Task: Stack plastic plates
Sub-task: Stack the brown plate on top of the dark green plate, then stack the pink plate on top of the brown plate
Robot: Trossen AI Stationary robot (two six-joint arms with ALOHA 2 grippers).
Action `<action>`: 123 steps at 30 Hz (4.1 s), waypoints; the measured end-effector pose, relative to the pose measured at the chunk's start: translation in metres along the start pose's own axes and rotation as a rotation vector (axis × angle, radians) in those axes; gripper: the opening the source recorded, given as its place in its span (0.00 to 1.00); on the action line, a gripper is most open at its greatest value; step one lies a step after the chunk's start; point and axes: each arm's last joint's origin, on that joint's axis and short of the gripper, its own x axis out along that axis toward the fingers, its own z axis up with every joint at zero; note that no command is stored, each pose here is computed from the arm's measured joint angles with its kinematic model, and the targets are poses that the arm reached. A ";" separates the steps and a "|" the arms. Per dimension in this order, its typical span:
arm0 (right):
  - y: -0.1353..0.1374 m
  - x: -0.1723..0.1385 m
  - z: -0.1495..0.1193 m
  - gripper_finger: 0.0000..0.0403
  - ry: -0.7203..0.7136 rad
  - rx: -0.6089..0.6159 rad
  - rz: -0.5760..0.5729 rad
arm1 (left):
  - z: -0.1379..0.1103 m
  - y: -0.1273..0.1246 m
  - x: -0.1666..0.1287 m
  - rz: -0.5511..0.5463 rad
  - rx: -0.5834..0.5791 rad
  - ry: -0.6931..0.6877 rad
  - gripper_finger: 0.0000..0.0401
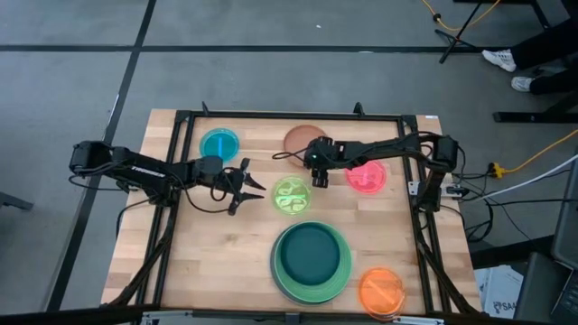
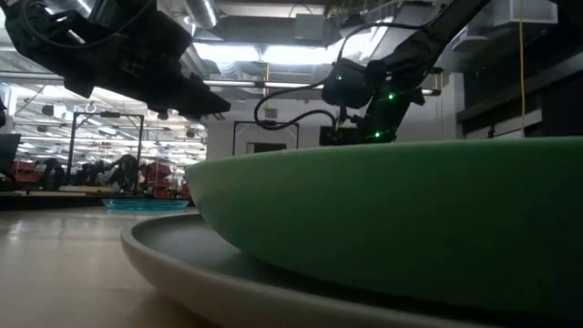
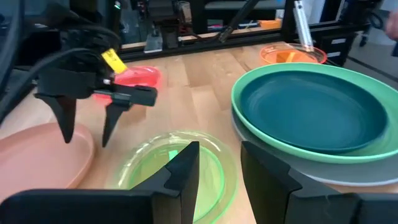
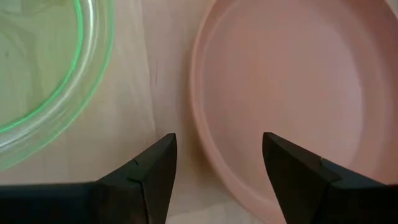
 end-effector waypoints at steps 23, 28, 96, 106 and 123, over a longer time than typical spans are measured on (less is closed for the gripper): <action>0.000 0.012 -0.004 0.15 0.021 -0.005 0.012 | -0.002 0.000 0.000 0.016 -0.004 0.024 0.28; -0.001 0.012 -0.004 0.02 0.033 -0.007 -0.022 | -0.002 0.000 0.000 0.016 -0.005 0.024 0.28; 0.266 -0.178 0.006 0.01 -0.287 0.089 0.594 | 0.001 -0.024 0.004 0.009 -0.065 0.028 0.28; 0.265 -0.175 0.005 0.01 -0.303 0.149 0.548 | 0.001 -0.025 0.004 -0.004 -0.085 0.030 0.28; 0.256 -0.173 0.009 0.43 -0.229 0.212 0.648 | 0.003 -0.028 0.004 -0.008 -0.083 0.010 0.28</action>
